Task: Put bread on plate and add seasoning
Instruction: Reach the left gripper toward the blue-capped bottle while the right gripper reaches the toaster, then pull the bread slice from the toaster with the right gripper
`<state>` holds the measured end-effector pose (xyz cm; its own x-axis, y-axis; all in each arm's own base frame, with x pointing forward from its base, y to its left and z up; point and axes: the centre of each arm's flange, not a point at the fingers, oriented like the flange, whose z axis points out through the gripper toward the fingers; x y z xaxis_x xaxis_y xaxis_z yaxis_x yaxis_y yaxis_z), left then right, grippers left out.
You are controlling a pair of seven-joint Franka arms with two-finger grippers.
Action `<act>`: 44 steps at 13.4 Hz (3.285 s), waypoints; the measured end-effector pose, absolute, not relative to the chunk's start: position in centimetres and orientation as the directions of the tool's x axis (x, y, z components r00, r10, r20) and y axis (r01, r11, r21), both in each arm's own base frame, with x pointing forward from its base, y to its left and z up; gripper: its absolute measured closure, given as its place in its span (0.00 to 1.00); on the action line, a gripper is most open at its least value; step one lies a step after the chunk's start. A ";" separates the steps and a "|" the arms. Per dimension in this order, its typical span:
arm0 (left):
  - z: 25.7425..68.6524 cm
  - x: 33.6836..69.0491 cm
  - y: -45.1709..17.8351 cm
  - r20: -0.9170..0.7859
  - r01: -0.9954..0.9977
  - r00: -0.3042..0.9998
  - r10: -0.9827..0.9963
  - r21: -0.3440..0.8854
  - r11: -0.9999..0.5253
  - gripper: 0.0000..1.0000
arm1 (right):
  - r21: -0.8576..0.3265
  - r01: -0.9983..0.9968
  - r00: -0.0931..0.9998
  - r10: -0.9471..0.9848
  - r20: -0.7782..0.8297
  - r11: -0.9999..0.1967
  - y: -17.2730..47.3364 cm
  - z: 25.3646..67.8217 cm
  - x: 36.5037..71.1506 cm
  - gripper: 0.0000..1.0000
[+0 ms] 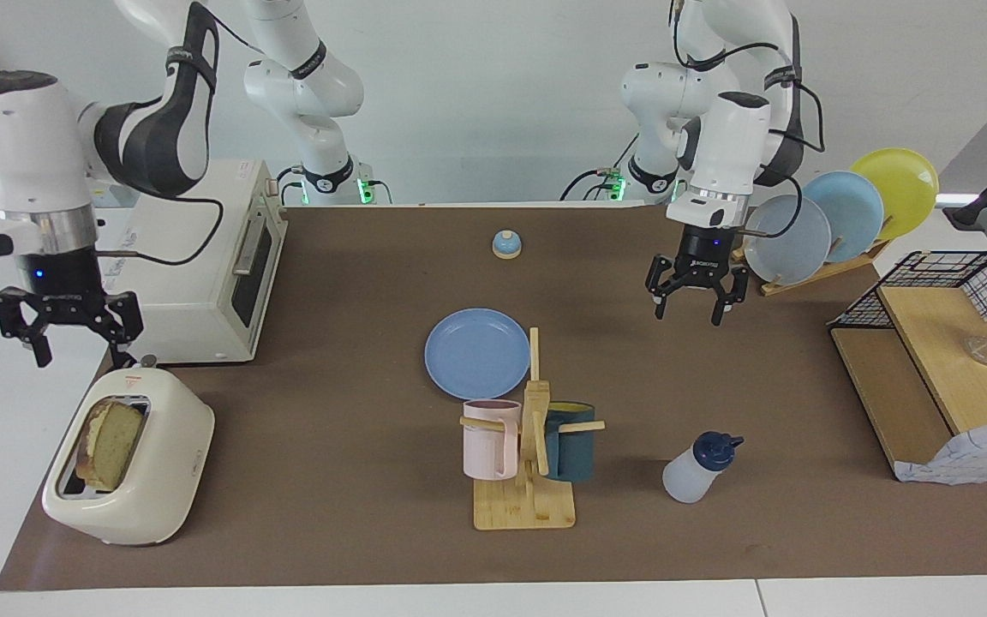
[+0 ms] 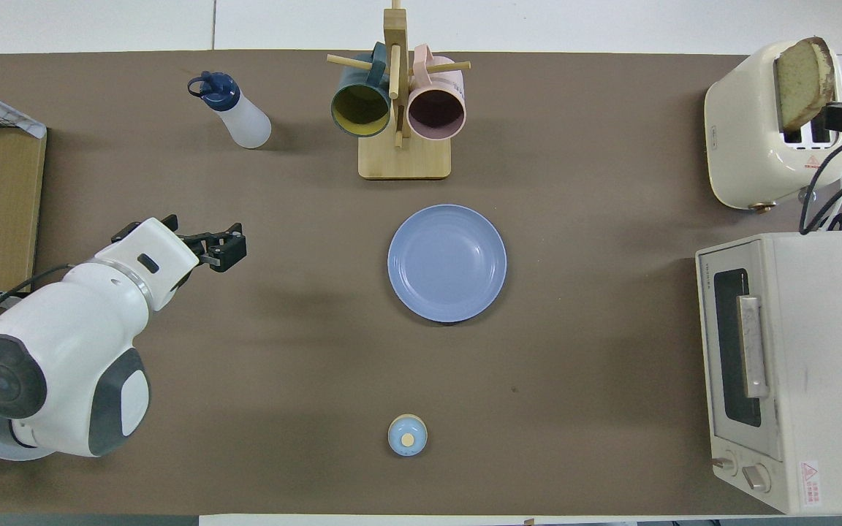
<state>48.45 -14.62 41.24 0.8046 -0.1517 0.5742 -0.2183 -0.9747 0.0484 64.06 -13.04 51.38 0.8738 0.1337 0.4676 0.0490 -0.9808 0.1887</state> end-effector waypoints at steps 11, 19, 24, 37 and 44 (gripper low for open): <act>30.8 52.4 -17.8 0.699 -0.168 0.714 -0.026 0.135 -0.977 0.00 | 0.111 0.026 0.848 0.080 0.524 -0.993 -12.5 49.4 68.6 0.56; 28.0 57.0 -19.2 0.756 -0.043 0.655 0.016 0.059 -0.997 0.00 | 0.068 0.088 0.916 0.108 0.386 -0.994 -13.6 51.7 68.1 0.93; 27.4 59.8 -19.4 0.788 -0.005 0.615 0.025 0.035 -0.999 0.00 | 0.159 0.217 0.941 0.250 0.228 -0.963 -9.6 60.9 65.5 0.93; 28.8 65.1 -18.5 0.751 0.021 0.660 0.024 0.014 -1.000 0.00 | -0.278 0.117 0.982 0.068 0.179 -0.954 13.3 59.8 57.7 0.93; 29.2 66.1 -19.0 0.729 0.017 0.684 0.023 0.016 -1.000 0.00 | -0.375 0.107 0.959 -0.005 0.285 -0.921 26.2 47.0 53.9 0.93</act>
<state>66.06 -19.01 29.18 0.6839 0.0229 0.7292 0.0168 -0.9997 0.0156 53.88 26.23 46.99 0.9586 -0.0045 0.2847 0.1069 -0.9209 -0.3748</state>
